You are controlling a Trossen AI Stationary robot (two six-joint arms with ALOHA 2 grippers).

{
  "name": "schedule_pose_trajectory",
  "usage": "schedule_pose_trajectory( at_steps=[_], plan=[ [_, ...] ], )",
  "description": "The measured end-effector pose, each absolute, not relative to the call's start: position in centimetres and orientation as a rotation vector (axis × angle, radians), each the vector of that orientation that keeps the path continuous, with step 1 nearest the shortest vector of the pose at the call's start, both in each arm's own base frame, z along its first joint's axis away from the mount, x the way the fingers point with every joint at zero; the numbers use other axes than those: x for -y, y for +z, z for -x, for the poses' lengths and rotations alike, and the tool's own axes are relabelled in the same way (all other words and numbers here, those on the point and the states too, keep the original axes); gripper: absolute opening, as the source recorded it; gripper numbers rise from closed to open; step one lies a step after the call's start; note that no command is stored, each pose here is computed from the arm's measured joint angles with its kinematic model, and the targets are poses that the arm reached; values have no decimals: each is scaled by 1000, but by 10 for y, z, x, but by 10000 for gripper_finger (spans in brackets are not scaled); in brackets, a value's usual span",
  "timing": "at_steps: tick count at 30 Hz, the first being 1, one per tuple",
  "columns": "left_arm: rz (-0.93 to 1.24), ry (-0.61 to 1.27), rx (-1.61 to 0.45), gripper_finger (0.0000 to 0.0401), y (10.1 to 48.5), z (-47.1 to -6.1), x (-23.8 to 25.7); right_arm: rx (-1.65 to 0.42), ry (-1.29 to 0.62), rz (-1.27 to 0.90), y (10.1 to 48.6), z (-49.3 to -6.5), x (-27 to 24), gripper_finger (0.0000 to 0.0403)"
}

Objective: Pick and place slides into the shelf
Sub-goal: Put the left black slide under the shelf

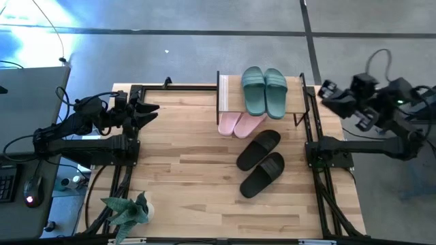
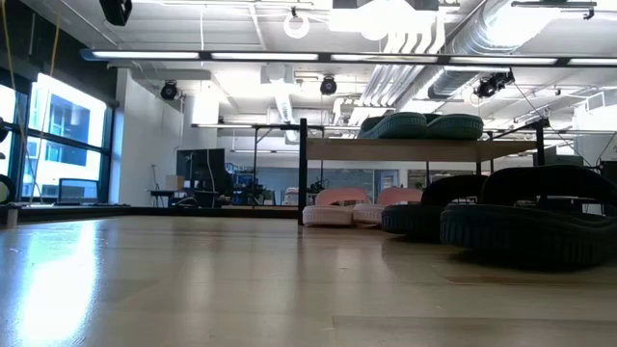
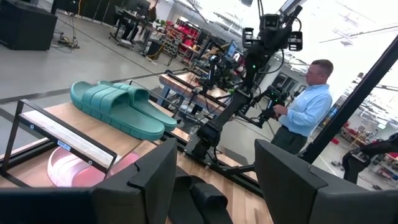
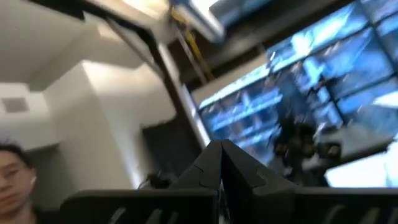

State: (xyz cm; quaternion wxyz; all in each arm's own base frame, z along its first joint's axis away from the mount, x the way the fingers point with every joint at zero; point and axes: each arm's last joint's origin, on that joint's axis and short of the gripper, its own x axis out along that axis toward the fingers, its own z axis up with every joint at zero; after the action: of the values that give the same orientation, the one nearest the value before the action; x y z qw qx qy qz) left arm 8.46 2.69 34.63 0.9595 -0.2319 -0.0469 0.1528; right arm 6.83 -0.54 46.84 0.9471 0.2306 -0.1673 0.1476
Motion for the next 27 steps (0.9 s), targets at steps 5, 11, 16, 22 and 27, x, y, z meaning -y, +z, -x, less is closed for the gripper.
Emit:
schedule_pose_trajectory(
  at_steps=[5, 11, 16, 22, 27],
  plan=[
    [470, 310, 95, 198, 346, -85, -27, 191, 361, -583, 460, -102, 12, 2],
    [470, 309, 95, 198, 346, -85, -27, -35, 284, -675, 436, -137, 21, 2],
    [470, 309, 95, 198, 346, -85, -27, -273, 160, -743, 407, -158, 25, 2],
    [470, 309, 95, 198, 346, -85, -27, -624, -214, -685, 364, -170, 12, 2],
    [470, 309, 95, 198, 346, -85, -27, -841, -529, -539, 330, -185, -17, 2]
  ],
)
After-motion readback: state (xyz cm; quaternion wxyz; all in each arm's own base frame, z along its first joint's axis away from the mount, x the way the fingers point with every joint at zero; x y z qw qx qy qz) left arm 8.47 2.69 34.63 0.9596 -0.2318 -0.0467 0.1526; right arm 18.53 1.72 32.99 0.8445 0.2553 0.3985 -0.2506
